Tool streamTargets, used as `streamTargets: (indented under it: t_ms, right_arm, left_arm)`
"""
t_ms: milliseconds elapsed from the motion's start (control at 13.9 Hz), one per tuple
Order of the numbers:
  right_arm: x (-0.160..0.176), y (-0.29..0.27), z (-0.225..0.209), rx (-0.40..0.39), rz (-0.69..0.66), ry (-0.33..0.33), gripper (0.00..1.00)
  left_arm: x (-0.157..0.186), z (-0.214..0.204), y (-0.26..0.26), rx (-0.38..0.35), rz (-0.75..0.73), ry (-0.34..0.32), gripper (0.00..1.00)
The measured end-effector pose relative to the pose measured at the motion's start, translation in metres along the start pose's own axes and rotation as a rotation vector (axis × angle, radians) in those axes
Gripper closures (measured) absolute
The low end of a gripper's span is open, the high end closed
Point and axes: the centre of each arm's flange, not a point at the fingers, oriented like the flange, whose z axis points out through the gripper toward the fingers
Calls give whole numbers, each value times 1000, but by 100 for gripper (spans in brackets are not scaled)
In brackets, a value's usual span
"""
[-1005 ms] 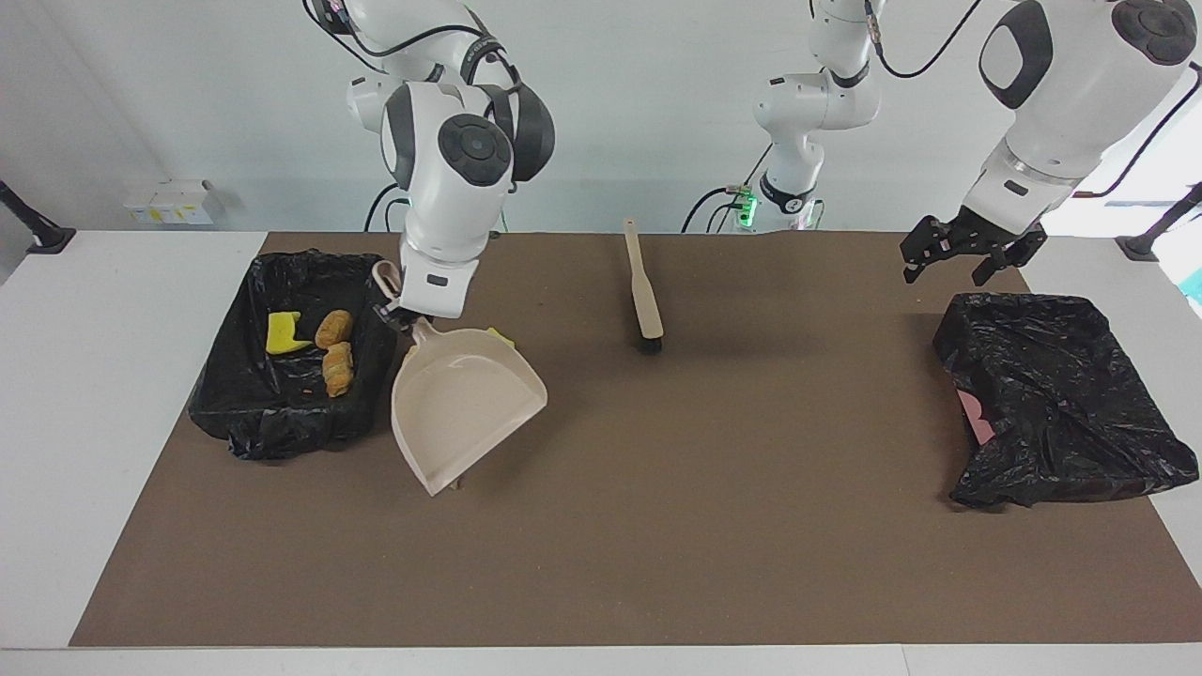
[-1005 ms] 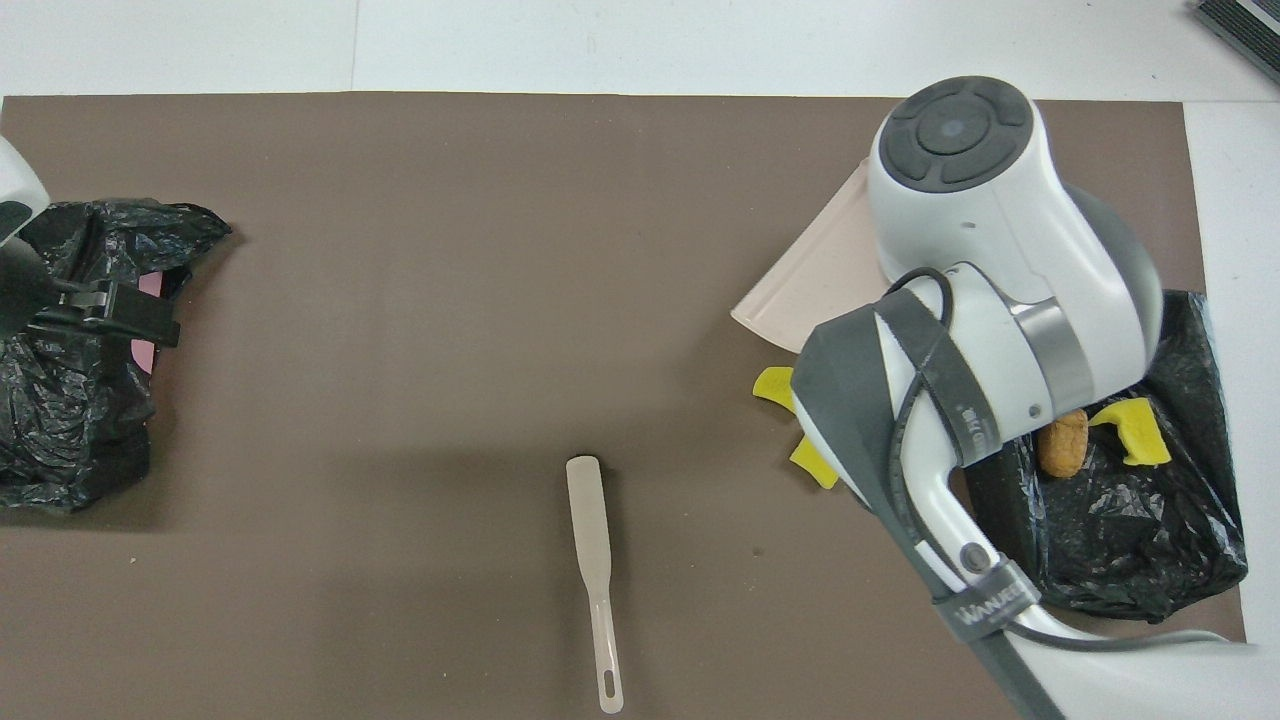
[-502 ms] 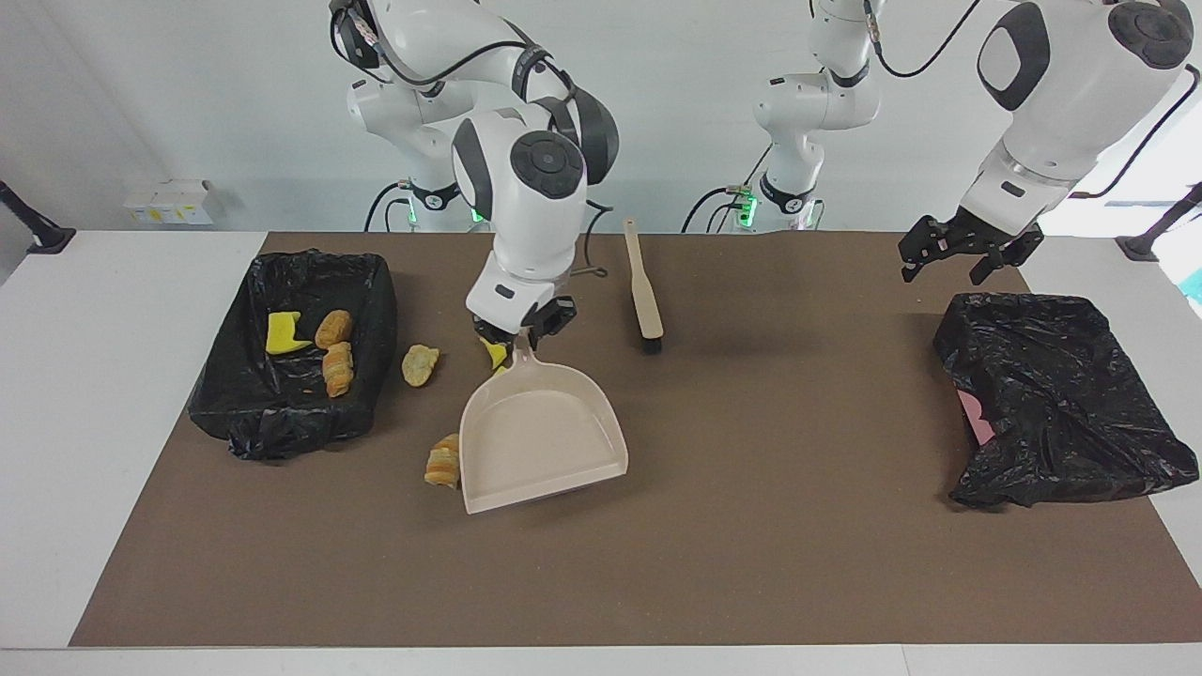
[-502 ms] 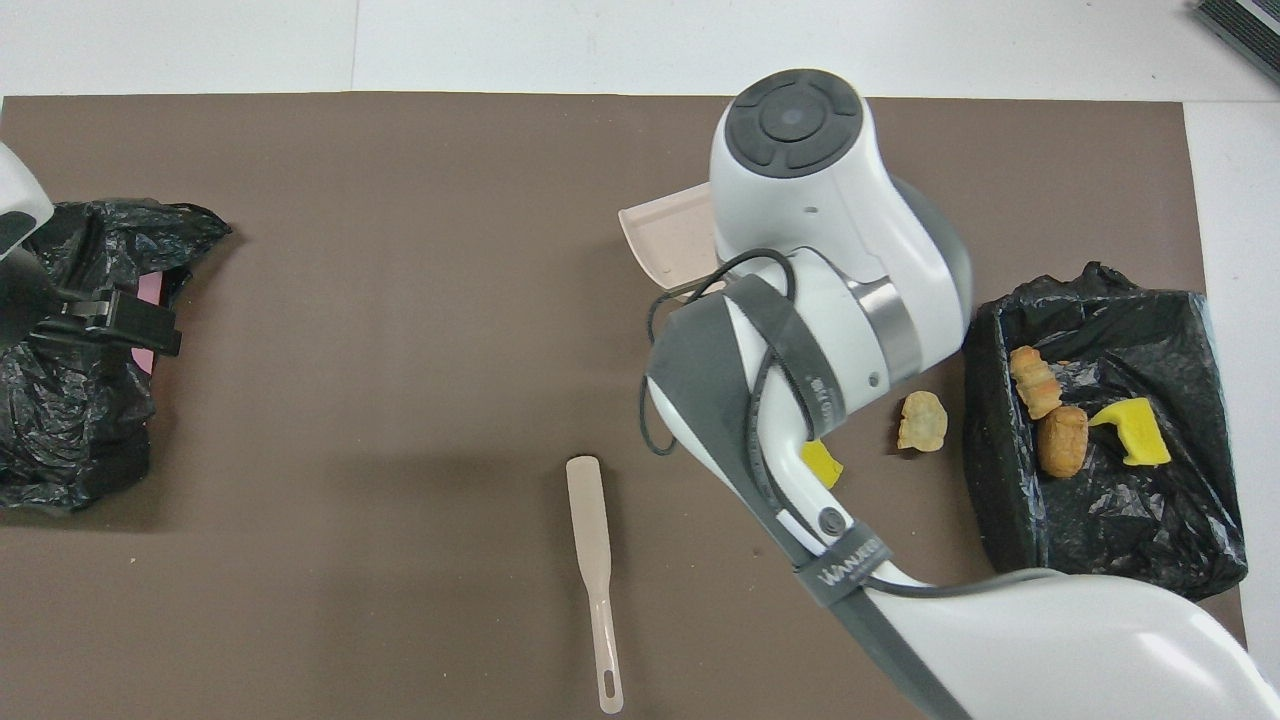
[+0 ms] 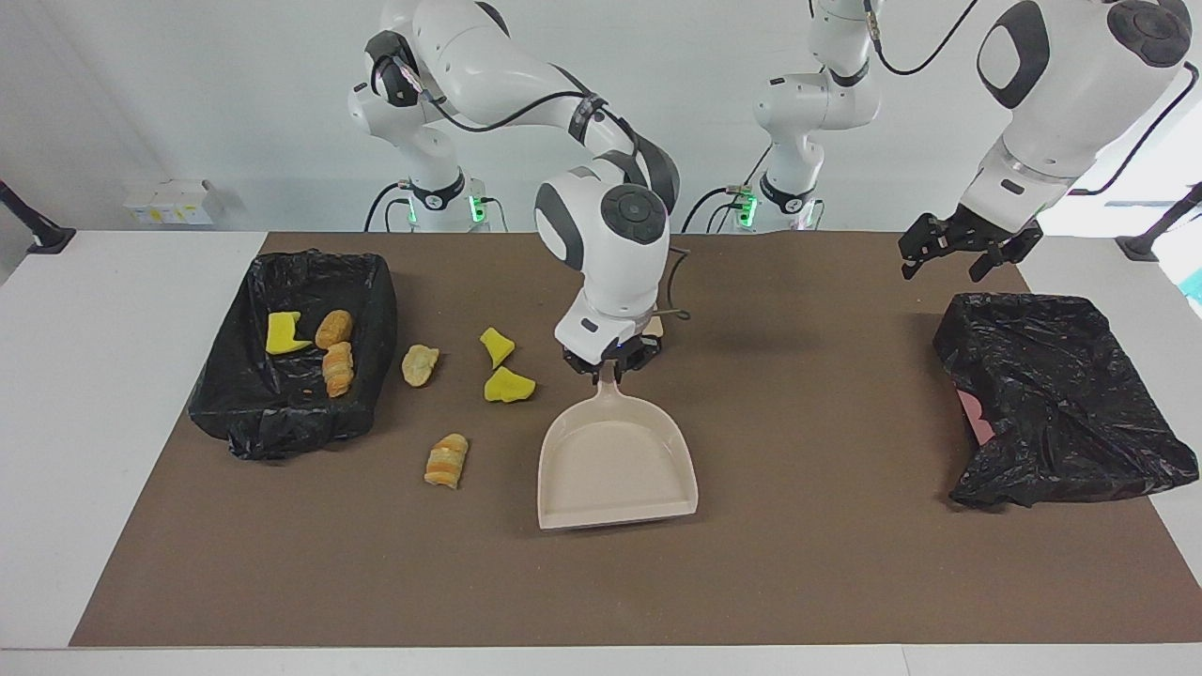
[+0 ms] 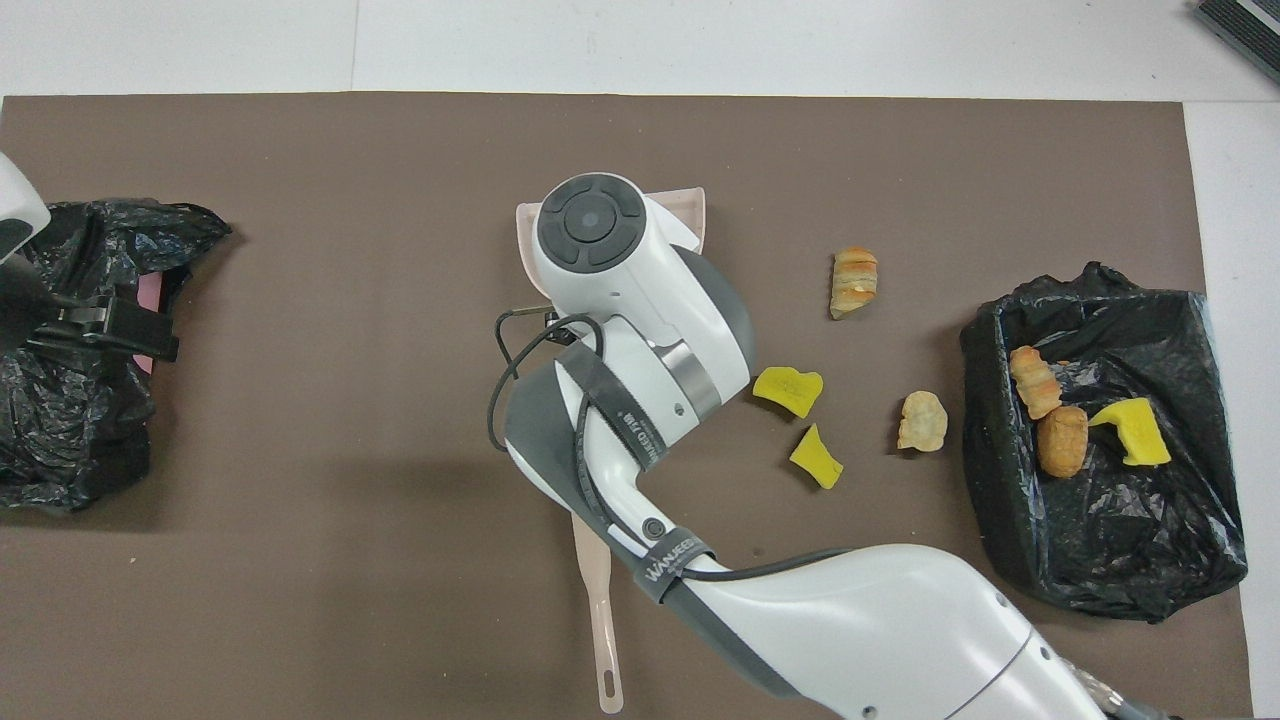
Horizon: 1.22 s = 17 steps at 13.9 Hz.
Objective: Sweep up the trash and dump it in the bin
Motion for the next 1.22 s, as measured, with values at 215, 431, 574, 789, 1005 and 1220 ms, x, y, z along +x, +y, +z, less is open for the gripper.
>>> streamTargets:
  t_ms: [215,431,574,789,1005,1220]
  right_arm:
    - [-11,-23,13,63,17,-40,69]
    - [-9,-23,24,83,28,-43,69]
    - [-9,-24,31,87,29,-38,69]
    - [-5,-19,37,93,39,-29,55]
    - [-5,-17,30,102,43,-22,51]
    - [-20,-20,-5,120,28,-1,40]
  left_arm:
    - [0,0,0,0,0,-1,0]
    - [0,0,0,0,0,-1,0]
    - [0,0,0,0,0,-1,0]
    - [0,0,0,0,0,-1,0]
    - [0,0,0,0,0,-1,0]
    - [0,0,0,0,0,1,0]
